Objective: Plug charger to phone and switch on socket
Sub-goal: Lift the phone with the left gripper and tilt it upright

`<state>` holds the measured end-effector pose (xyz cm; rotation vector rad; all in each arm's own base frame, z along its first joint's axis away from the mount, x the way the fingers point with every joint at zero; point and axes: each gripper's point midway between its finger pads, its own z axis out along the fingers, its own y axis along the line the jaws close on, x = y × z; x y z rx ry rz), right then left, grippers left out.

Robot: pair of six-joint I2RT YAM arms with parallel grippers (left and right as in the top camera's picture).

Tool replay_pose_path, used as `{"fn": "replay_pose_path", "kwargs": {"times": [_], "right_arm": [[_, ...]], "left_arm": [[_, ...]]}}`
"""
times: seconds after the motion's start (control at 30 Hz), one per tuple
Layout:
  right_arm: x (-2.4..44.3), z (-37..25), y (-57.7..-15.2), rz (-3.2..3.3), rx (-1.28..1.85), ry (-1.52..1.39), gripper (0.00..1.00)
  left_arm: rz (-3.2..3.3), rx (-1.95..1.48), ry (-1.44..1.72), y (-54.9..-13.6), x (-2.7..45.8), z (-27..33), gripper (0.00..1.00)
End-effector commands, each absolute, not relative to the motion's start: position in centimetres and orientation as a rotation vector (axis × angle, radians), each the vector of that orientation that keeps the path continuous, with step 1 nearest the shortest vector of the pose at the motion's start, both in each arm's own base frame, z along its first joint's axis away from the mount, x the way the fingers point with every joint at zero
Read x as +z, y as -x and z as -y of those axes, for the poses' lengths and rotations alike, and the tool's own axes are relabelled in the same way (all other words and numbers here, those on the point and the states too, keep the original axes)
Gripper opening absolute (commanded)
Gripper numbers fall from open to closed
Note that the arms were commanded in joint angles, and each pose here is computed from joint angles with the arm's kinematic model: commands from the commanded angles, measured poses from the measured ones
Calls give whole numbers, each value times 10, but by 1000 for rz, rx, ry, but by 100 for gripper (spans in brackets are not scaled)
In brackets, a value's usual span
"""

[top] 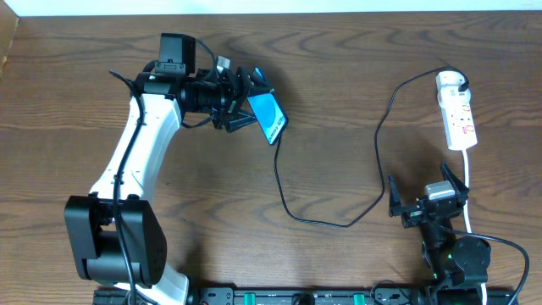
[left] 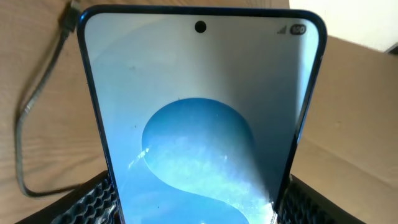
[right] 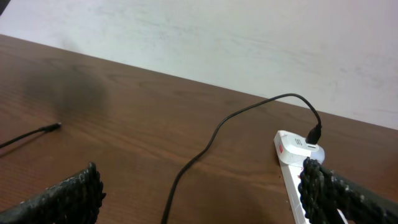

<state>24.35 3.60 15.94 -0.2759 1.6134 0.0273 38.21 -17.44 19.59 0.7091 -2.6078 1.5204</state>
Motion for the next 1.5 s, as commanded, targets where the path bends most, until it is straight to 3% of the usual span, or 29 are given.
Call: {"fn": "replay_pose_path", "kwargs": {"times": [0.0,0.43,1.07,1.47], "right_arm": [[159,-36,-243,-1615,35,259,99],[154,-31,-245,-1647,62,189,99],[107,-28,-249,-1855,56,185,99],[104,-30,-248,-1867,68,192,99]], "left_arm": [[2466,1597,-784,-382,225,179,70],[2149,1651,-836,-370,253,192,69],[1915,1536,-1050,-369,257,189,66],[1875,1569,-1048,-372,263,179,66]]}}
